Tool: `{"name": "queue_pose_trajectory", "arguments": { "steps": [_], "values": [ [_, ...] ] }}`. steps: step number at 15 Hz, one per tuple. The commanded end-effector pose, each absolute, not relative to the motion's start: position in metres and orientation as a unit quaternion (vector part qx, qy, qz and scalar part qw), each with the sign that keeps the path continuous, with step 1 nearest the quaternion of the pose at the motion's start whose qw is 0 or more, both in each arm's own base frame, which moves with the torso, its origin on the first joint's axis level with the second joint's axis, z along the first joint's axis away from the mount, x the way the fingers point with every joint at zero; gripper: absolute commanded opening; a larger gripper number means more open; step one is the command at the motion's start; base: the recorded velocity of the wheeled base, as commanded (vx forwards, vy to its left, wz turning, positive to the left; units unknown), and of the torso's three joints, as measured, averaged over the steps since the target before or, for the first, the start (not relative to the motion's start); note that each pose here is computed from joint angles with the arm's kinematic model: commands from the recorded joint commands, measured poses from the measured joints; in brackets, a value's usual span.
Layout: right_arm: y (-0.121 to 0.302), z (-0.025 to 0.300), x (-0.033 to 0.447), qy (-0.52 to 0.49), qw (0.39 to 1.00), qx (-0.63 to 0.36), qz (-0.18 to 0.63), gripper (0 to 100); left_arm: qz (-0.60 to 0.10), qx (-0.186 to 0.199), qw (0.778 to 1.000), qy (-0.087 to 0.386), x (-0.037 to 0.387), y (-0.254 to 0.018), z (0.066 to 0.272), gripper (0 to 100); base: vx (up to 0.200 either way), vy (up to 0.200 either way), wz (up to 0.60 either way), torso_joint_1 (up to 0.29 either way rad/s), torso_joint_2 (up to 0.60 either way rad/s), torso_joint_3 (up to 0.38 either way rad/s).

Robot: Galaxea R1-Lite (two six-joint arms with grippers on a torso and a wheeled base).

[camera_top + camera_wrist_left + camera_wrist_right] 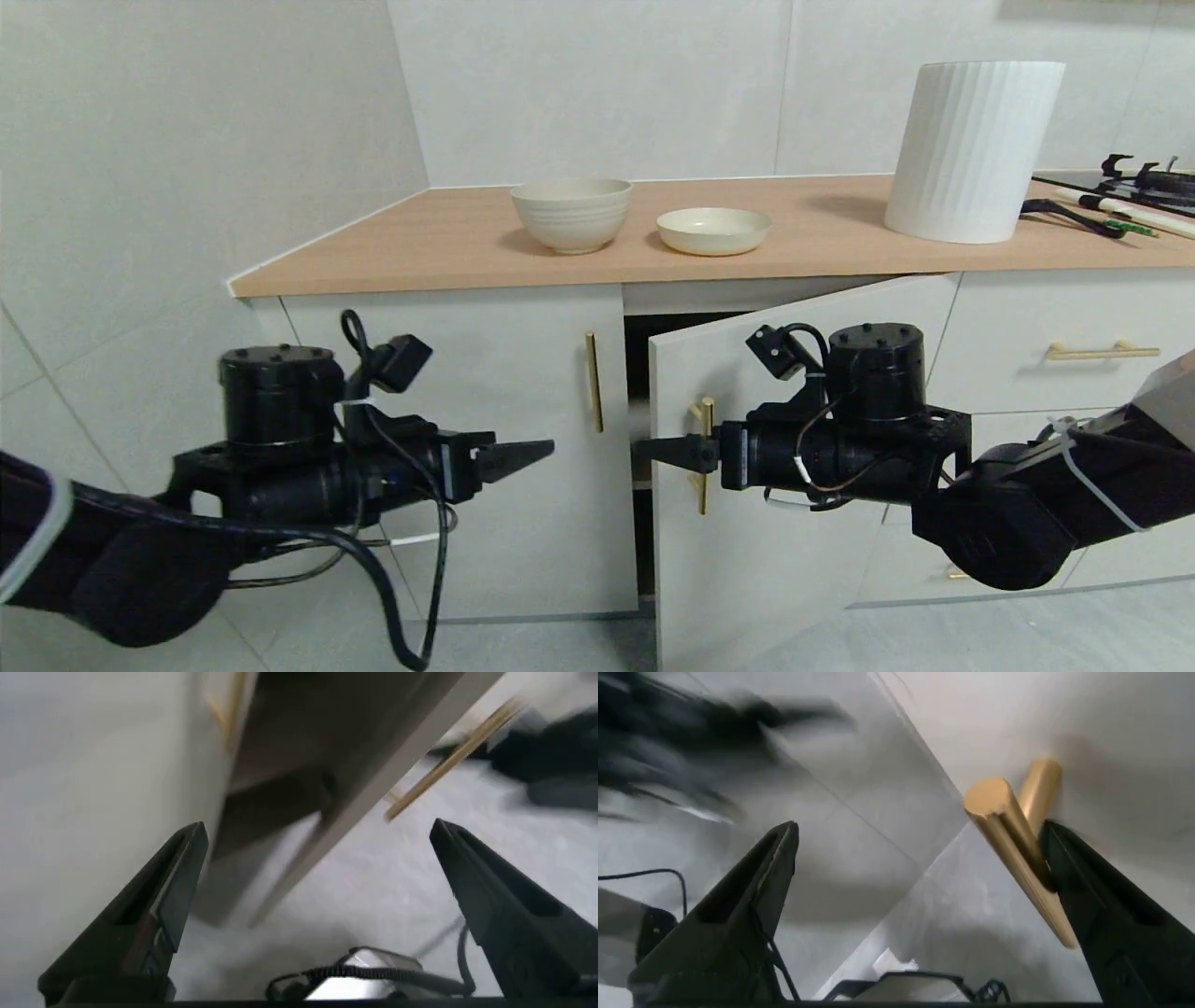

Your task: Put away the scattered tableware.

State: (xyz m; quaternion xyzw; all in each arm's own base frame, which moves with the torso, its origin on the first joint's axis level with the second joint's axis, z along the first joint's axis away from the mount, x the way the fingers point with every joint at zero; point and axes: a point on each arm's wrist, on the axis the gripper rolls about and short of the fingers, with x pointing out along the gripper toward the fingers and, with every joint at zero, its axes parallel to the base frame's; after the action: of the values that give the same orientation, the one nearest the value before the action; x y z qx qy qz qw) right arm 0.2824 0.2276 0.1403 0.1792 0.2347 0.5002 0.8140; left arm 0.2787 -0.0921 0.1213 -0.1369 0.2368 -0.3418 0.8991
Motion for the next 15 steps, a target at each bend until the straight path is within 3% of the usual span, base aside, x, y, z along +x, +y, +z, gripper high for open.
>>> {"name": "queue_pose_trajectory", "arguments": {
  "steps": [1, 8, 11, 15],
  "values": [
    [0.231, 0.142, 0.277, 0.233, 0.809, 0.178, 0.510, 100, -0.347, -0.135, 0.874, 0.312, 0.285, -0.116, 0.072, 0, 0.000, 0.000, 0.00, 0.000, 0.00, 0.000],
    [0.231, 0.143, 0.274, 0.232, 0.807, 0.178, 0.513, 100, -0.366, -0.146, 0.885, 0.248, 0.322, -0.136, 0.097, 0, 0.000, 0.000, 0.00, 0.000, 0.00, 0.000],
    [0.231, 0.143, 0.274, 0.226, 0.808, 0.178, 0.514, 100, -0.384, -0.146, 0.876, 0.253, 0.352, -0.162, 0.076, 0, 0.000, 0.000, 0.00, 0.000, 0.00, 0.000],
    [0.231, 0.142, 0.273, 0.226, 0.808, 0.178, 0.514, 100, -0.412, -0.137, 0.869, 0.236, 0.361, -0.205, 0.067, 0, 0.000, 0.000, 0.00, 0.000, 0.00, 0.000]
  ]
}}
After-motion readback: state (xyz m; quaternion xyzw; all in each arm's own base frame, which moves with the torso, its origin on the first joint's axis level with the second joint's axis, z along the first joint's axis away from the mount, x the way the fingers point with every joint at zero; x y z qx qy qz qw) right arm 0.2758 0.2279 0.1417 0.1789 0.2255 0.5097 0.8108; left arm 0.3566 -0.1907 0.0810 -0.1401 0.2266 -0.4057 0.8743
